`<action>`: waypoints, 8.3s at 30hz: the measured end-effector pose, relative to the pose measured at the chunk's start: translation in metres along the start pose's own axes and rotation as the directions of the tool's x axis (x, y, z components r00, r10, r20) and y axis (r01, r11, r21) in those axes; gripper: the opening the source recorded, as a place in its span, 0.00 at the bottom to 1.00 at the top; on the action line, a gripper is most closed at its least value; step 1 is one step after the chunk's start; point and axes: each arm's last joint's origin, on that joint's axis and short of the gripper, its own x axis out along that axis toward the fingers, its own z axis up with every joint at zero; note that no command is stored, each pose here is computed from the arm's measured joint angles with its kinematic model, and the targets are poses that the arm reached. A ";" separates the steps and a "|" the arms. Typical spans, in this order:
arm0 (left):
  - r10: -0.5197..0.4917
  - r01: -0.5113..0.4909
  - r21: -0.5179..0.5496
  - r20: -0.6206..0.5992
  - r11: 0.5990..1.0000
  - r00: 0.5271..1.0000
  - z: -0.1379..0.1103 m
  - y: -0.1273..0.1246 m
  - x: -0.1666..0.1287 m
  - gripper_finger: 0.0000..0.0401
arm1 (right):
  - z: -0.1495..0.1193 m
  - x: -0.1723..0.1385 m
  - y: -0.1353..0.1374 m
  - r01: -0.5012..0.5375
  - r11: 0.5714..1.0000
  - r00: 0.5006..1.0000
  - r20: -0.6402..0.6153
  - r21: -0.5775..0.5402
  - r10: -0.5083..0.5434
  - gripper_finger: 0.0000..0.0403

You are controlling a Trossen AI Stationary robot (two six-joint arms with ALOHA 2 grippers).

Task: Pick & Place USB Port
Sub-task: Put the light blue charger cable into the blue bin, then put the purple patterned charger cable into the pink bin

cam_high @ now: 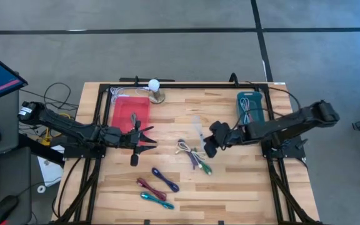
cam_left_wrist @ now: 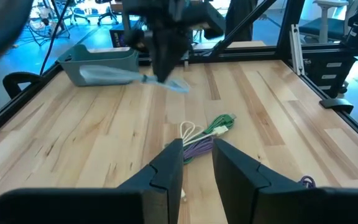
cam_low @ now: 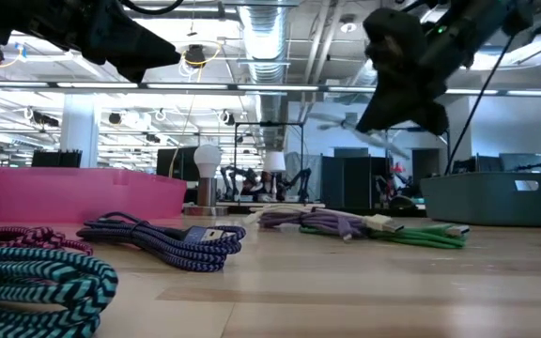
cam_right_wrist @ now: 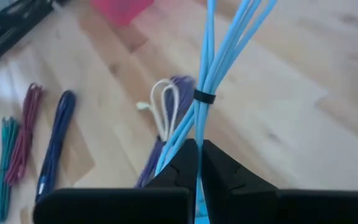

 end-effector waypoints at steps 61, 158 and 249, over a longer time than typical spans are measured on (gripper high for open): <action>0.000 0.000 0.000 0.000 1.000 1.000 0.000 0.000 0.000 0.22 | 0.041 -0.072 -0.173 0.726 0.497 0.667 -0.313 0.475 -0.676 0.00; 0.002 0.000 -0.025 0.061 1.000 0.998 0.007 0.000 0.000 0.22 | -0.056 -0.134 -0.098 -0.266 0.832 0.795 0.377 -0.487 0.475 0.02; -0.001 0.028 0.048 -0.480 0.998 0.877 -0.024 -0.068 0.086 0.06 | -0.057 -0.132 -0.100 -0.221 0.846 0.814 0.386 -0.485 0.434 0.02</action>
